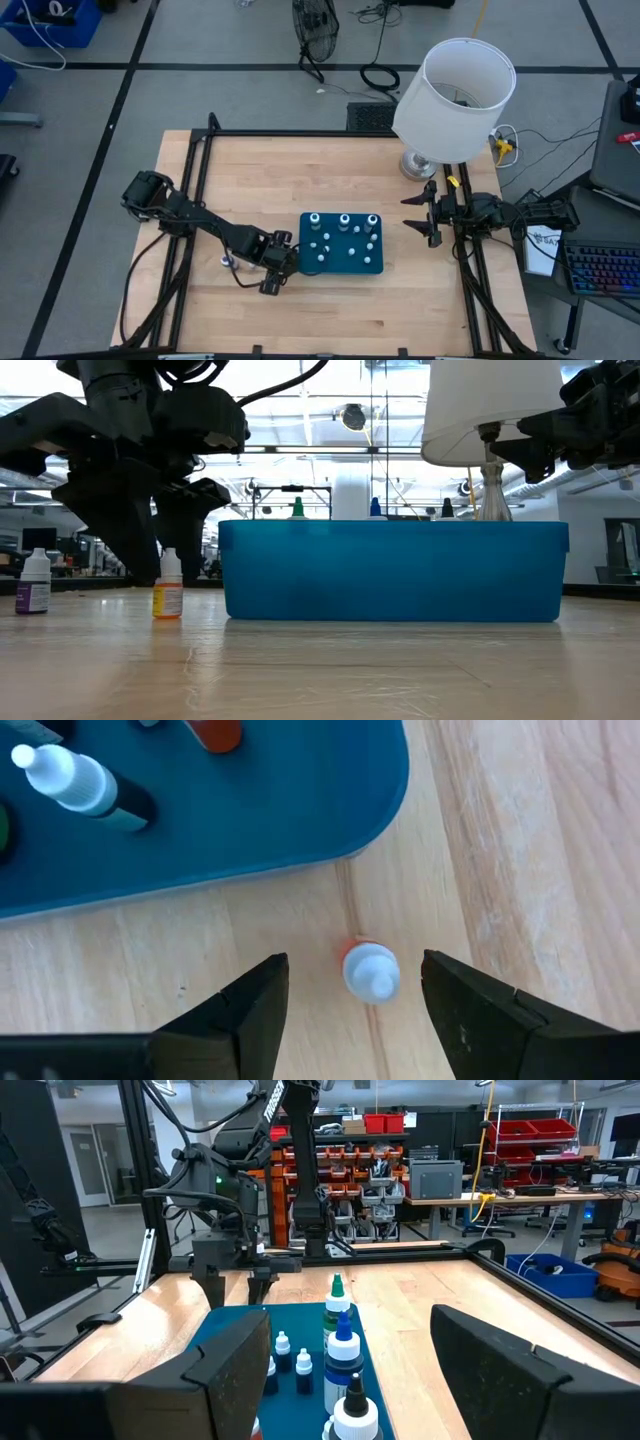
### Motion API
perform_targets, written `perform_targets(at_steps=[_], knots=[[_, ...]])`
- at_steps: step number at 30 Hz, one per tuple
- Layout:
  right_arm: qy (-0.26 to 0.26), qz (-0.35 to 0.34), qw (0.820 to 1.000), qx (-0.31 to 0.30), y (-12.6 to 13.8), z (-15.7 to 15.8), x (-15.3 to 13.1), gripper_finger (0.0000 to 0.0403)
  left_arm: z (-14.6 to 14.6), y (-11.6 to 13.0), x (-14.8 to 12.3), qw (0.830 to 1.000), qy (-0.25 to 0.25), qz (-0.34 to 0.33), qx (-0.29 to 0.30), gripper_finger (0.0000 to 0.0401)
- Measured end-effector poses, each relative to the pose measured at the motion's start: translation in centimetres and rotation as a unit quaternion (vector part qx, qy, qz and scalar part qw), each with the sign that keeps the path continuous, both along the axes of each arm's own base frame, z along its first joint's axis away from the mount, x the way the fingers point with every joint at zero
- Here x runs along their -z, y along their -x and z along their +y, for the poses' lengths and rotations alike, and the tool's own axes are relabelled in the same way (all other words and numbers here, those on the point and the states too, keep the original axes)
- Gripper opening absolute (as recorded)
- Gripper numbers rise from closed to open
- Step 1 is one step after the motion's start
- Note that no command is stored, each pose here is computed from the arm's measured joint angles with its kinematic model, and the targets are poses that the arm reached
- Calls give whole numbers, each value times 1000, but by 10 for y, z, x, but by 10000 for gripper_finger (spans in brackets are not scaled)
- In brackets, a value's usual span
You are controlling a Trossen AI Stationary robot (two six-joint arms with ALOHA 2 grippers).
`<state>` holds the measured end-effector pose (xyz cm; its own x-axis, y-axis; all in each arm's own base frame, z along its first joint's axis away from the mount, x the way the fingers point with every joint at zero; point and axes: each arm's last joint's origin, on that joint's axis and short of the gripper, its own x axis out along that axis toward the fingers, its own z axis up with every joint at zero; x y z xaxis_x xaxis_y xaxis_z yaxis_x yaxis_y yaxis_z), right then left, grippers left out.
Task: Pick & Place food coloring
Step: Put the small orange food coloring bottle into the blue bin
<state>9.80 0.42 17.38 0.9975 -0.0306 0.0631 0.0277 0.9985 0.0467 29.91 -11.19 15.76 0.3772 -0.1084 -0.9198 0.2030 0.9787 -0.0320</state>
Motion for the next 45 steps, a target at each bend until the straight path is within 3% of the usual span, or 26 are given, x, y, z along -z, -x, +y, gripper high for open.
perform_targets(at_steps=[7, 19, 28, 34, 39, 45], knots=[[0, 0, 1000, 0, 0, 0, 0, 263, 0, 0, 0, 1000, 1, 1, -1, 206], [0, 0, 1000, 0, 0, 0, 0, 263, 0, 0, -1, 1000, 3, 0, -1, 55], [0, 0, 1000, 0, 0, 0, 0, 263, -4, 4, -4, 1000, 8, 5, 26, 52], [0, 0, 1000, 0, 0, 0, 0, 263, -3, 20, -40, 1000, -9, 4, 30, 52], [0, -2, 1000, 0, 0, 0, 0, 263, 4, 26, -92, 996, -45, -76, 28, 52], [0, -2, 1000, 0, 0, 0, 0, 263, 22, 4, -129, 983, -97, -144, 65, 52]])
